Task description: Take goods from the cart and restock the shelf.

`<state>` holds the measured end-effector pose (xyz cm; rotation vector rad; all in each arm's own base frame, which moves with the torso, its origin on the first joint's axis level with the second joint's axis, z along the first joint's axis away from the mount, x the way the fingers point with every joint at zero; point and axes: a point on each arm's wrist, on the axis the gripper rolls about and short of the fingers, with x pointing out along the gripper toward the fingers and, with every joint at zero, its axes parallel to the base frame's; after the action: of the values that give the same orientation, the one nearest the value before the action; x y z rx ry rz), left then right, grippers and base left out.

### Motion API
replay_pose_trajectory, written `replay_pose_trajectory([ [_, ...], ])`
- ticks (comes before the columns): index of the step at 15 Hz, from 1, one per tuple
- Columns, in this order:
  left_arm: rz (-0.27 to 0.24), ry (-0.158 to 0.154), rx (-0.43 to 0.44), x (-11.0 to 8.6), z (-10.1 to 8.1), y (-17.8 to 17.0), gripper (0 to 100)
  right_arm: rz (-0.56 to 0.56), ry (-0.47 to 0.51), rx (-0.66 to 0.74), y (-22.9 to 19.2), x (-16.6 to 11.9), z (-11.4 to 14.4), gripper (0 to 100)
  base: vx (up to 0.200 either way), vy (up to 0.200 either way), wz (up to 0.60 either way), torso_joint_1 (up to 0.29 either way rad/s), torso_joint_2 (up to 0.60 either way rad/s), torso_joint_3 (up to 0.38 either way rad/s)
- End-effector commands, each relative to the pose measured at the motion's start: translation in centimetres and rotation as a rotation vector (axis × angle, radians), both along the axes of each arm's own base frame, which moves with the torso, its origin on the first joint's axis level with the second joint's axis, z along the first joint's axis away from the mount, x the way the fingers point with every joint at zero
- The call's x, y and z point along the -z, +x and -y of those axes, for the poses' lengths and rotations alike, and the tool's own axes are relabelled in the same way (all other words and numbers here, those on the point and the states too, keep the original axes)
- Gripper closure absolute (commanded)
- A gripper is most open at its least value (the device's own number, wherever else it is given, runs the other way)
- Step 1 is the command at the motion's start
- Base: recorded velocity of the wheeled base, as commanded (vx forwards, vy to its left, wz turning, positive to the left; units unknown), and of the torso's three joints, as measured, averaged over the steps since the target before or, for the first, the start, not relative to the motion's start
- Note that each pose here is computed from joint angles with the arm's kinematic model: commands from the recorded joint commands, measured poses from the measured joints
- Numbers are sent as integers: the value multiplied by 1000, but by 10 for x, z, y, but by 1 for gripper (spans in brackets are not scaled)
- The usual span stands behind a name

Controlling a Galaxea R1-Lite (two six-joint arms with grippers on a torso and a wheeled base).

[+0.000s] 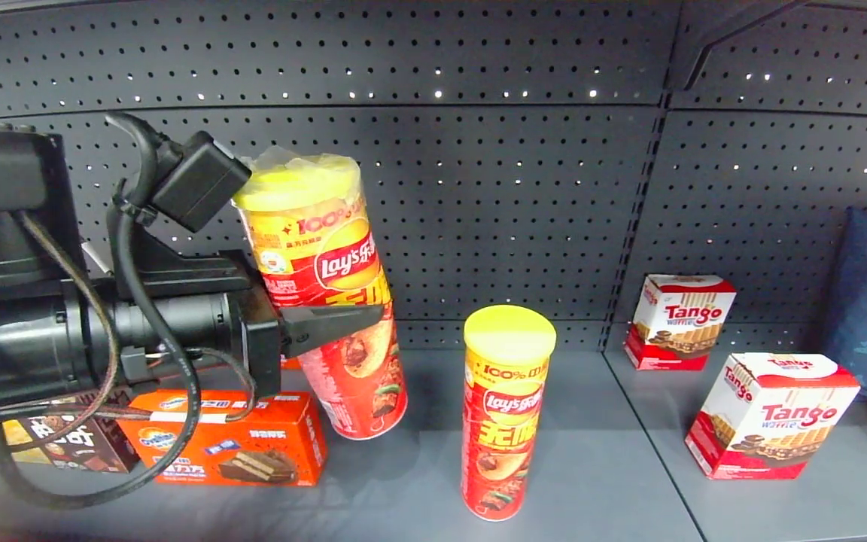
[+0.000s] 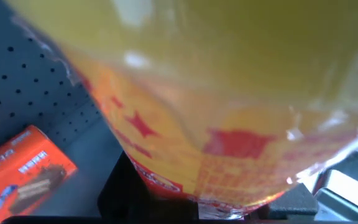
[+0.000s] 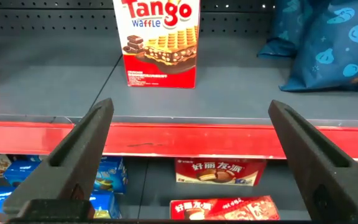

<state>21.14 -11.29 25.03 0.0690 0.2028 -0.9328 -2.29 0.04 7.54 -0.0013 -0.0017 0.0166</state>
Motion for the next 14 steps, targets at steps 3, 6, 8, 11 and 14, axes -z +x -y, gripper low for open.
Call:
replay_pose_trajectory([
  [3,42,-3,22,27,-8,52,100,-2,0,0,0,0,0,0,0,0,0,0,0,0],
  [6,56,-16,70,34,2,72,100,-2,0,0,0,0,0,0,0,0,0,0,0,0],
  [8,47,5,106,43,8,77,100,-2,0,0,0,0,0,0,0,0,0,0,0,0],
  [11,24,56,153,44,17,77,100,-2,0,0,0,0,0,0,0,0,0,0,0,0],
  [14,-22,127,175,42,21,88,100,-2,0,0,0,0,0,0,0,0,0,0,0,0],
])
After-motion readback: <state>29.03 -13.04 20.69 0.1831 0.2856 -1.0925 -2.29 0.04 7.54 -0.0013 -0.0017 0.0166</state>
